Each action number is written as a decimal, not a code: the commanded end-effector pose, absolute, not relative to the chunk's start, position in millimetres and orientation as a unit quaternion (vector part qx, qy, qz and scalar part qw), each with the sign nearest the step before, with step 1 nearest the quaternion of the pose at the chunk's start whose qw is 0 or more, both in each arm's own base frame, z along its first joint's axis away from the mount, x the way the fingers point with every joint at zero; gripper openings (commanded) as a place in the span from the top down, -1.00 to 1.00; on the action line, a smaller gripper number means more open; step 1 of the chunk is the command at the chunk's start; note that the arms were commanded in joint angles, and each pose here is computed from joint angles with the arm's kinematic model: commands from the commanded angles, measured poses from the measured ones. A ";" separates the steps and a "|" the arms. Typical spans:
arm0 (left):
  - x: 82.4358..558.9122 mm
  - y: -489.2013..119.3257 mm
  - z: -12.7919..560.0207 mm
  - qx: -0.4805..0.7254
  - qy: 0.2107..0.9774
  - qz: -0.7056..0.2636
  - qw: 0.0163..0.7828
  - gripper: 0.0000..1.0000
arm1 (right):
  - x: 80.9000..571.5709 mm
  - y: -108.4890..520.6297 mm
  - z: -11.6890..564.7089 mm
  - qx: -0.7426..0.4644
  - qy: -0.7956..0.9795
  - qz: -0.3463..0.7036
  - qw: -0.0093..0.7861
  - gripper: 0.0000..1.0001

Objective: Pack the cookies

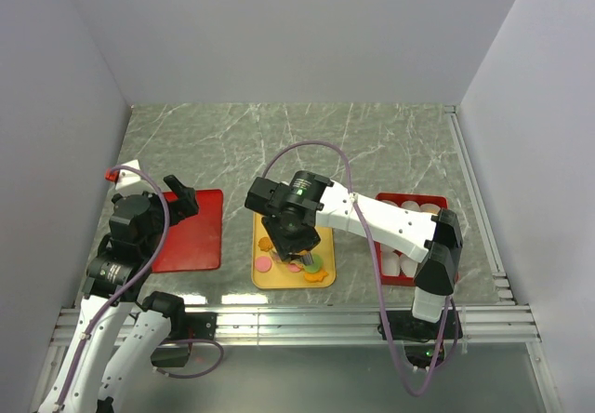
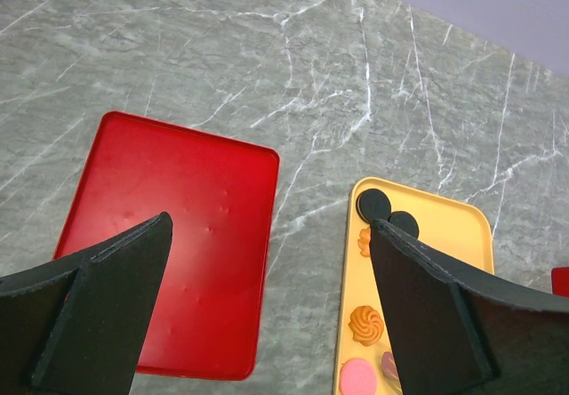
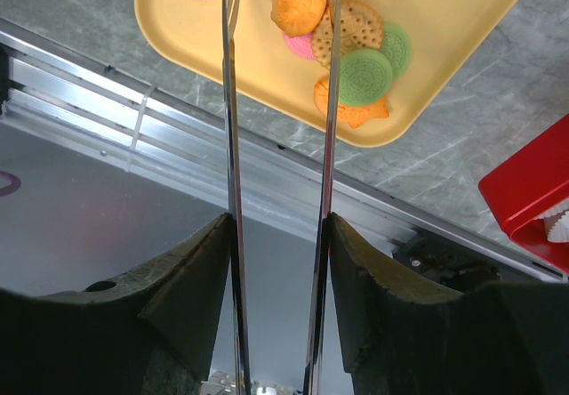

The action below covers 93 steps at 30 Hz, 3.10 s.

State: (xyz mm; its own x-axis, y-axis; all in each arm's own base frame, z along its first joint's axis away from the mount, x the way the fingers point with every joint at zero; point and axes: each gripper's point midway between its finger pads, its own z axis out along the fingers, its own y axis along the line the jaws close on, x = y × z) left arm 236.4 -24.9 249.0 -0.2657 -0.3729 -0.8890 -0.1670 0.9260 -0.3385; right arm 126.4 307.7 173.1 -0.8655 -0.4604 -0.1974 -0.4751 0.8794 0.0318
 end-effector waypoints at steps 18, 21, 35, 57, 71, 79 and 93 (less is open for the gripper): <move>239.9 -23.5 260.8 -0.171 0.777 -0.092 0.599 -0.99 | 114.0 280.6 177.6 -0.242 0.967 0.003 0.075 -0.01; 240.0 -23.5 260.1 -0.171 0.777 -0.092 0.599 -0.99 | 115.1 284.2 177.8 -0.244 0.967 0.004 0.076 0.06; 239.7 -23.2 261.2 -0.171 0.776 -0.091 0.600 -0.99 | 144.9 280.0 202.5 -0.197 0.974 0.033 0.109 0.17; 244.7 -38.8 252.2 -0.144 0.792 -0.106 0.584 -0.99 | 175.6 109.6 238.4 0.056 0.977 0.040 0.203 0.21; 244.3 -50.5 248.7 -0.124 0.799 -0.116 0.577 -0.99 | 163.3 177.3 238.0 -0.028 0.975 0.120 0.186 -0.05; 241.6 -46.3 253.5 -0.131 0.793 -0.113 0.584 -0.99 | 170.1 237.9 211.6 -0.104 0.978 0.095 0.152 -0.05; 238.6 -36.5 260.7 -0.147 0.781 -0.107 0.597 -0.99 | 192.8 260.9 188.6 -0.168 0.978 0.030 0.123 -0.07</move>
State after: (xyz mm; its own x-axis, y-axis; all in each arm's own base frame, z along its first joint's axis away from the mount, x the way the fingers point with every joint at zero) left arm 237.2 -42.8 249.6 -0.2919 -0.3570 -0.8873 -0.0963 0.9340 -0.3441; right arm 192.6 260.7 182.1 -0.9260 -0.2891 -0.2427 -0.3063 0.9513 0.0355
